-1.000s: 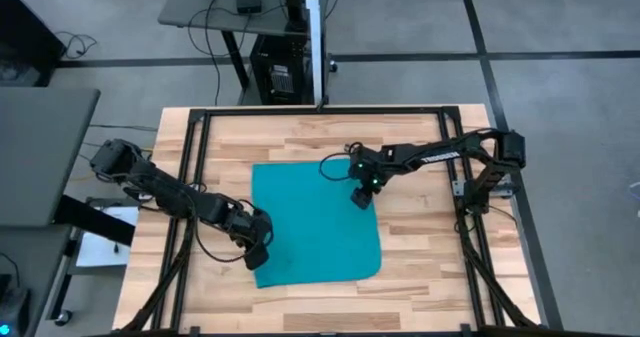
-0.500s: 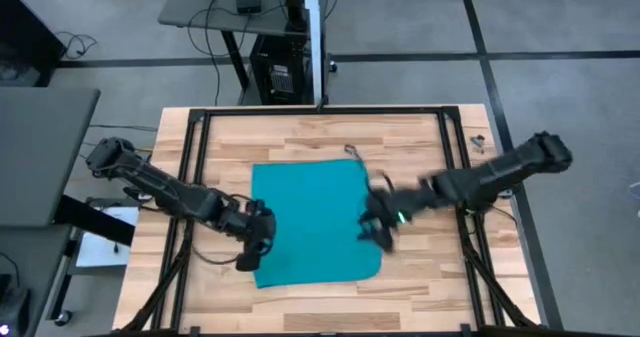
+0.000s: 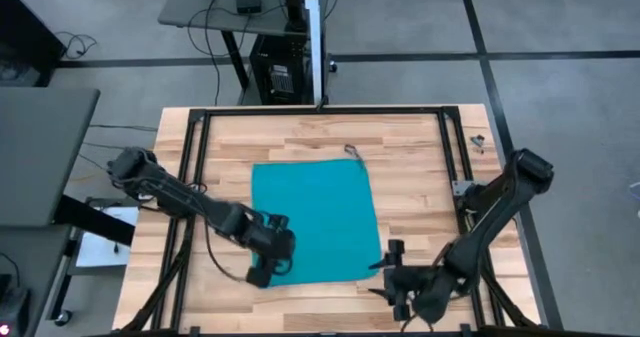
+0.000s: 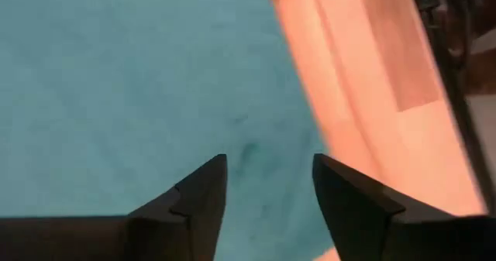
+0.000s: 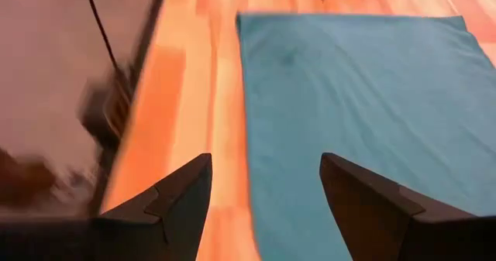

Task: Roll towel
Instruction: Roll the blue towel

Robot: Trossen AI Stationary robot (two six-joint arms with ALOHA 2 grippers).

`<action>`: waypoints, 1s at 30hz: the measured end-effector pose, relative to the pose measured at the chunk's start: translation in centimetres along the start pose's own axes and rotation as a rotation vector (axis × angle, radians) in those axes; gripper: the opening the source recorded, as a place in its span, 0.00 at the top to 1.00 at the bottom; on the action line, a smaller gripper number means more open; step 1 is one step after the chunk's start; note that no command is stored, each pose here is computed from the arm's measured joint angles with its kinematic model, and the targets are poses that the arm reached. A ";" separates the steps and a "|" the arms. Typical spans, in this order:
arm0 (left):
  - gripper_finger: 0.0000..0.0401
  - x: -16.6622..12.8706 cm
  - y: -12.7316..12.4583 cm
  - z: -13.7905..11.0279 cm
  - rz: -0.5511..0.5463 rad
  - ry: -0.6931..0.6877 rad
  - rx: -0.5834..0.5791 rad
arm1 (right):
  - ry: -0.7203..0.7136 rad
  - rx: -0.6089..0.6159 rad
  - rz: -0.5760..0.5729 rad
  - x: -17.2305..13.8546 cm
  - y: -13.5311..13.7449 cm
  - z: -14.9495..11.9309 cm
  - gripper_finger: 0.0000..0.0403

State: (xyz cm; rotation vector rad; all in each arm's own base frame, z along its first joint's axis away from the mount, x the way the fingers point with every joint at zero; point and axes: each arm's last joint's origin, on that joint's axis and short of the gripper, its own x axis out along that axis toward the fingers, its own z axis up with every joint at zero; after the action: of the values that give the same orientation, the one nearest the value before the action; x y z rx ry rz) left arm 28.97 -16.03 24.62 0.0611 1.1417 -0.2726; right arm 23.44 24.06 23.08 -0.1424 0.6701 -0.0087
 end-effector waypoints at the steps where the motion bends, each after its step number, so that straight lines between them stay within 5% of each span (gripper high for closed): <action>1: 0.51 0.3 -0.9 0.5 0.018 0.010 -0.041 | 0.014 -0.026 -0.007 0.4 0.2 -0.3 0.42; 10: 0.53 4.1 -9.3 0.7 0.134 0.010 -0.245 | 0.155 -0.222 -0.063 5.4 2.5 -4.4 0.42; 17: 0.54 4.8 -11.3 -0.9 0.238 -0.061 -0.388 | 0.216 -0.263 -0.091 8.0 3.1 -6.6 0.42; 30: 0.54 9.2 -11.5 -2.3 0.322 0.030 -0.180 | 0.253 -0.169 -0.169 10.7 1.0 -6.5 0.42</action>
State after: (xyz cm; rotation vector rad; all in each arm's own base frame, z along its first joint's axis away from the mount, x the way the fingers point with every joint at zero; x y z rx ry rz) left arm 27.68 -28.38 16.42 0.0889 1.1625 0.1177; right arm 27.81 23.69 11.32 -0.3652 0.9100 -0.1348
